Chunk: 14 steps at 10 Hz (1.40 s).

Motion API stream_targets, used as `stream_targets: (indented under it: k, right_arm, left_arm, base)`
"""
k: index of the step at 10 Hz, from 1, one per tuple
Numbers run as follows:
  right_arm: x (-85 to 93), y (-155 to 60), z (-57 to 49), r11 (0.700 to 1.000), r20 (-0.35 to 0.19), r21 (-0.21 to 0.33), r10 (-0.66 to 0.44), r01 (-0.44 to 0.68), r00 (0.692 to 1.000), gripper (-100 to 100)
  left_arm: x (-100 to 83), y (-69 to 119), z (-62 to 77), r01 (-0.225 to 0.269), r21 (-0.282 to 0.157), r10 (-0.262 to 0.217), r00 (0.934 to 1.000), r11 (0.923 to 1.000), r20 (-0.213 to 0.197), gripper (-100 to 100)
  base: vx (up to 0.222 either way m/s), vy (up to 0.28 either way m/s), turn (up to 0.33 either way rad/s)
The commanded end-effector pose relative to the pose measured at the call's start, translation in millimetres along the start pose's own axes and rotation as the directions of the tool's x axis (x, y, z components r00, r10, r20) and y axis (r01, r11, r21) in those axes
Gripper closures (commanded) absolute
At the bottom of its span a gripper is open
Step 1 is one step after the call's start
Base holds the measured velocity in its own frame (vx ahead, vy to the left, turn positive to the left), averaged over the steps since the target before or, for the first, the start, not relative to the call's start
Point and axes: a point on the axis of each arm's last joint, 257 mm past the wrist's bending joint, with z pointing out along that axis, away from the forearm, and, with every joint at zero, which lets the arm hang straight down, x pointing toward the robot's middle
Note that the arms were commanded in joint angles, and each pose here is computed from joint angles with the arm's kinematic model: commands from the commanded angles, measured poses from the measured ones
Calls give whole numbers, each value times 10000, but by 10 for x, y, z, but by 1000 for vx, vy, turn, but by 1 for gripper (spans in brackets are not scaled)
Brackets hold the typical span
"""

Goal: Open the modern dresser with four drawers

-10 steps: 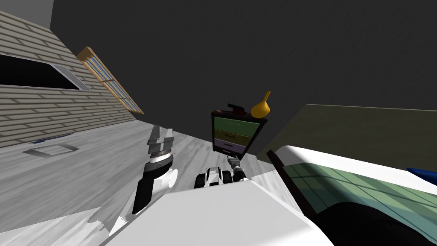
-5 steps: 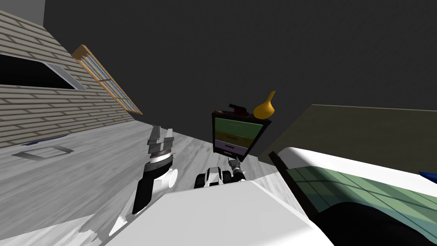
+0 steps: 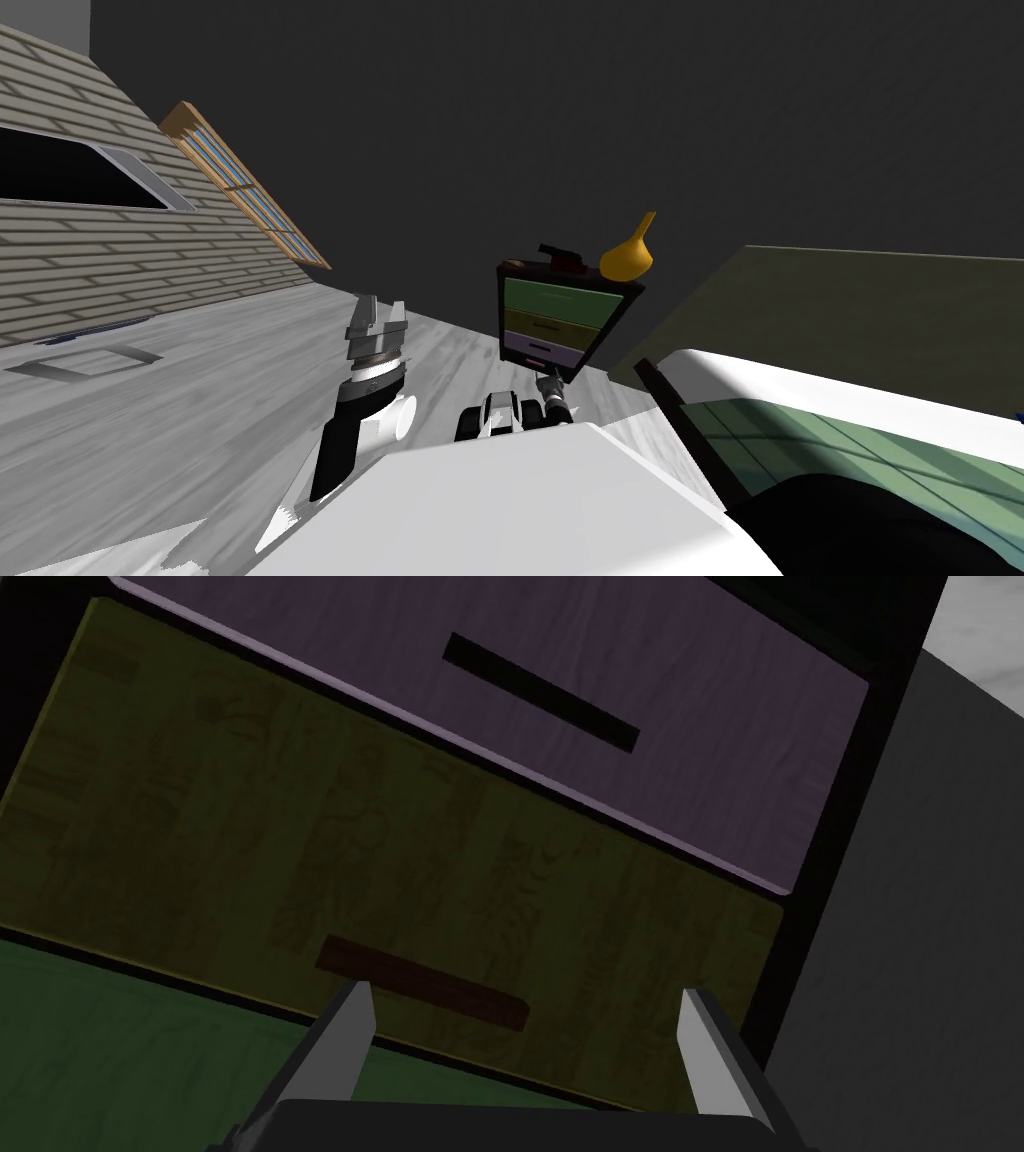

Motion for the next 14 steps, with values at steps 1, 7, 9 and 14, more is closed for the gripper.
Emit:
stream_targets:
  k: [1, 7, 9, 14]
  right_arm:
    - [14, -33, -1, 9953, 42, 407, -877, 874, 9961, -100]
    - [-34, -64, -22, 9560, 192, 1280, -2684, 2638, 9631, -100]
    - [-85, -64, -35, 9236, 270, 1726, -3517, 3422, 9357, -100]
    - [-270, -109, -73, 8511, 574, 2606, -4849, 4557, 8727, -100]
  left_arm:
    - [0, 0, 0, 0, 0, 0, 10000, 10000, 0, 0]
    - [0, 0, 0, 0, 0, 0, 10000, 10000, 0, 0]
    - [0, 0, 0, 0, 0, 0, 10000, 10000, 0, 0]
    - [0, 0, 0, -1, 0, 1, 10000, 10000, 0, 0]
  base:
    - [92, 16, -1]
    - [96, -1, 3]
    - [136, -11, 9]
    - [113, -13, 11]
